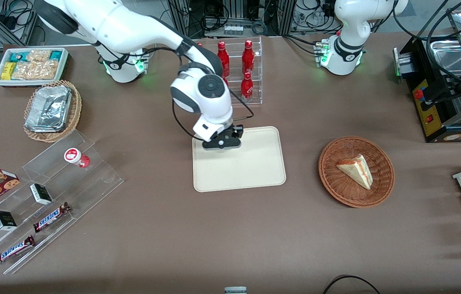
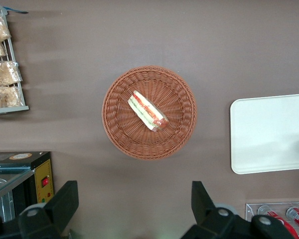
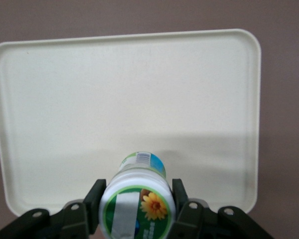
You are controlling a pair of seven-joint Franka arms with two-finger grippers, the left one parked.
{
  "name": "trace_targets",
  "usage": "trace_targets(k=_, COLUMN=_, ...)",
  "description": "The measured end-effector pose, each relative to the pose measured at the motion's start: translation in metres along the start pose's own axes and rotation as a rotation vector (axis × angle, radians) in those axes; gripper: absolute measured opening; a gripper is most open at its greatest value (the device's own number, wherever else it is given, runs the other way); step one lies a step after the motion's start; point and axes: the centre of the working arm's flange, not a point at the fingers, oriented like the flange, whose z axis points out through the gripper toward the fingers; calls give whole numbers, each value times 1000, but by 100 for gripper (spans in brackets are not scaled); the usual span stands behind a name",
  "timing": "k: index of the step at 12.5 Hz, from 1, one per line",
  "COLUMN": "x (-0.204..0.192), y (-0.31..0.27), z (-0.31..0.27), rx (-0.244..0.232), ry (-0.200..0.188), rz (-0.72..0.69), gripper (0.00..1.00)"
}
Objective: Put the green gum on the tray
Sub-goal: 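Lift the gum tub and carry it over the cream tray, then lower the gum tub onto the tray and open the right gripper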
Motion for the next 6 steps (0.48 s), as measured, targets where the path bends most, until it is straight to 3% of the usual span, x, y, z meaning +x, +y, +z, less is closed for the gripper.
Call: trace_targets(k=6, x=-12, y=-20, z=55, rx=19, ry=26, rz=0, gripper=59)
